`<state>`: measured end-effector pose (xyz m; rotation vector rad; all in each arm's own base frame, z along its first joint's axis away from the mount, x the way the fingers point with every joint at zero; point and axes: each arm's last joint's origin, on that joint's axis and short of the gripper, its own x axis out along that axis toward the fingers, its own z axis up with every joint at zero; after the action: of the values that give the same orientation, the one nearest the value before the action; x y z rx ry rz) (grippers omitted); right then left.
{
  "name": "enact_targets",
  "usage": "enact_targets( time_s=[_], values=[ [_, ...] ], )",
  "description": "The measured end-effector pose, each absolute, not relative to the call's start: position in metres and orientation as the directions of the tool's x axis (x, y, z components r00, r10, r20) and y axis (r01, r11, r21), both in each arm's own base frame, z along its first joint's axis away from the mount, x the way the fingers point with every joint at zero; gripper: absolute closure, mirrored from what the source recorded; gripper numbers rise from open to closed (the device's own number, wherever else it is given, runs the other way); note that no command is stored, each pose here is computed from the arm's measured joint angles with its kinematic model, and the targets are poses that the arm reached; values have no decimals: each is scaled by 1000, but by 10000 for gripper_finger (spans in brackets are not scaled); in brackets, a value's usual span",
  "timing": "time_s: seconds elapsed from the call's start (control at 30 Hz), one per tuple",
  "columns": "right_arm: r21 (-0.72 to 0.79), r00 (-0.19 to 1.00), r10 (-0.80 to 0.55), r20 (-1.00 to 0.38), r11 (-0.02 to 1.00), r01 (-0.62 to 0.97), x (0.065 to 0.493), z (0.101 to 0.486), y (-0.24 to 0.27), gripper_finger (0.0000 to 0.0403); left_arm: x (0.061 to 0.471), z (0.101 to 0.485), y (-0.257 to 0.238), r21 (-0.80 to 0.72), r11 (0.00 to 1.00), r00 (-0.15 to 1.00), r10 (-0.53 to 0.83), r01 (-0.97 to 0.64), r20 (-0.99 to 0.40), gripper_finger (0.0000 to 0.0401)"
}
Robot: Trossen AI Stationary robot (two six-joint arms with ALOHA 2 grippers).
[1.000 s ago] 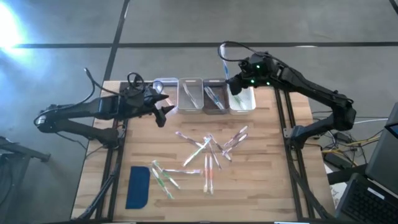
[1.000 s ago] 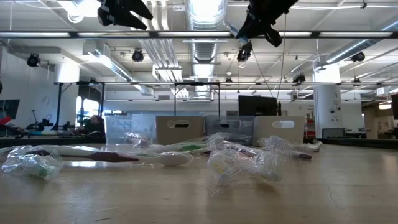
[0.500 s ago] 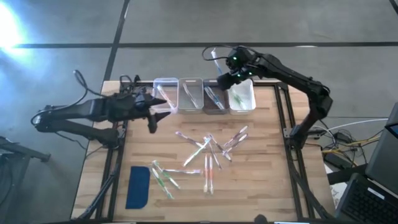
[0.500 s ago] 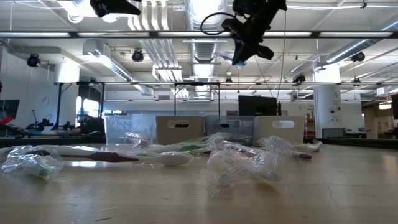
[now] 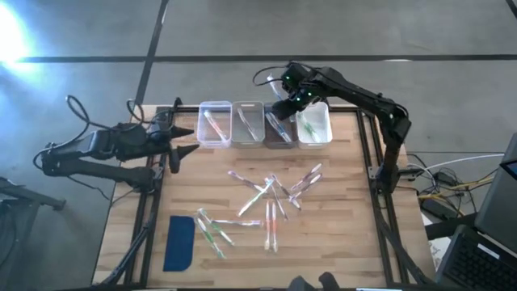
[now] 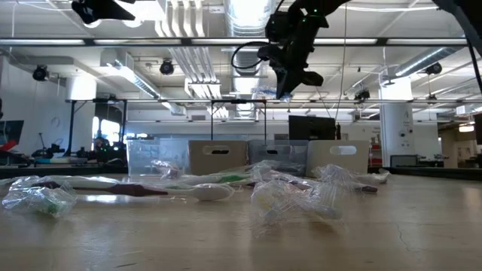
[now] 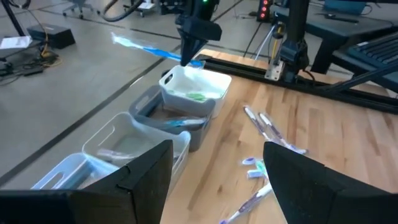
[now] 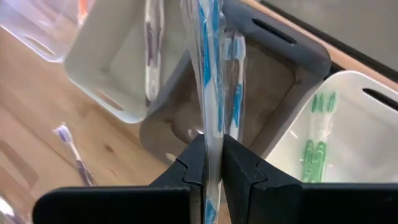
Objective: Pick & Place Toothbrushes
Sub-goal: Put the blue toothbrush into the black transparent bin
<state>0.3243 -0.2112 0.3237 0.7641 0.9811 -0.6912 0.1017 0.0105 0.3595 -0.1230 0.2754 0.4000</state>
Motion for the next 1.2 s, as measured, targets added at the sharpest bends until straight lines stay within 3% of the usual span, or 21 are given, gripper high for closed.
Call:
enact_targets(
  time_s=[0.37,1.2],
  values=[
    [200,291,-84,-953,548,812,331,298,-215,380,76,337,11,-122,898,891,387,-423,-238,144],
    [173,208,-1,-978,549,818,350,241,-226,380,91,301,11,-64,900,852,383,-431,-358,144]
  ],
)
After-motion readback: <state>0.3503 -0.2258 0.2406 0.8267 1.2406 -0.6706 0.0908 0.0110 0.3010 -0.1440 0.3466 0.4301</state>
